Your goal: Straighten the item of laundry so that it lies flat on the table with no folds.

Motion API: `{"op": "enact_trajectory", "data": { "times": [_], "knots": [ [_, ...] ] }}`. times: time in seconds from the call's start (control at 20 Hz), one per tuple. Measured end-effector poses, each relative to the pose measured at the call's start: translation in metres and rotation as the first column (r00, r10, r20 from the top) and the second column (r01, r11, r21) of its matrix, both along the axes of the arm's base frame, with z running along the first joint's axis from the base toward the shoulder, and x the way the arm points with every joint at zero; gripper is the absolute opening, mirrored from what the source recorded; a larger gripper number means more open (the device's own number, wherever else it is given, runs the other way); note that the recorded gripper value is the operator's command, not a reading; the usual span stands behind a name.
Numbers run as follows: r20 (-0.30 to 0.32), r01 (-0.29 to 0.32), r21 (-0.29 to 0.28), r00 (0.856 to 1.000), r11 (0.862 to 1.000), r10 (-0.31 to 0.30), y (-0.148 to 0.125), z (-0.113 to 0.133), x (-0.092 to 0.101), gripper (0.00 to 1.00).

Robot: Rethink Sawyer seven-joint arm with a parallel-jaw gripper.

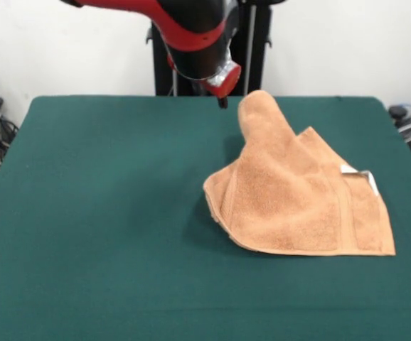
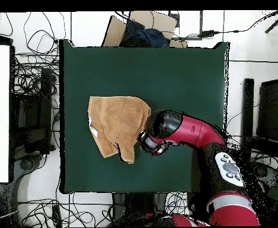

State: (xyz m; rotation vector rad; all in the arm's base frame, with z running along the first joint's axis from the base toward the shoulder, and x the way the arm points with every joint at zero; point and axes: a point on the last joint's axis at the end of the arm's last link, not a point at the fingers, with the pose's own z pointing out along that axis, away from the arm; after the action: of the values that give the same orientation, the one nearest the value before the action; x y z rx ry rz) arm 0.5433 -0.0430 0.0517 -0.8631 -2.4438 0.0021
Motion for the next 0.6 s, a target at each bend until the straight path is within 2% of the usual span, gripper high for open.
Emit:
{"op": "enact_trajectory", "data": {
  "times": [0.6],
  "knots": [
    [-0.015, 0.005, 0.011, 1.0, 1.0, -0.005, -0.001, -0.016, 0.0, 1.0]
  ]
}}
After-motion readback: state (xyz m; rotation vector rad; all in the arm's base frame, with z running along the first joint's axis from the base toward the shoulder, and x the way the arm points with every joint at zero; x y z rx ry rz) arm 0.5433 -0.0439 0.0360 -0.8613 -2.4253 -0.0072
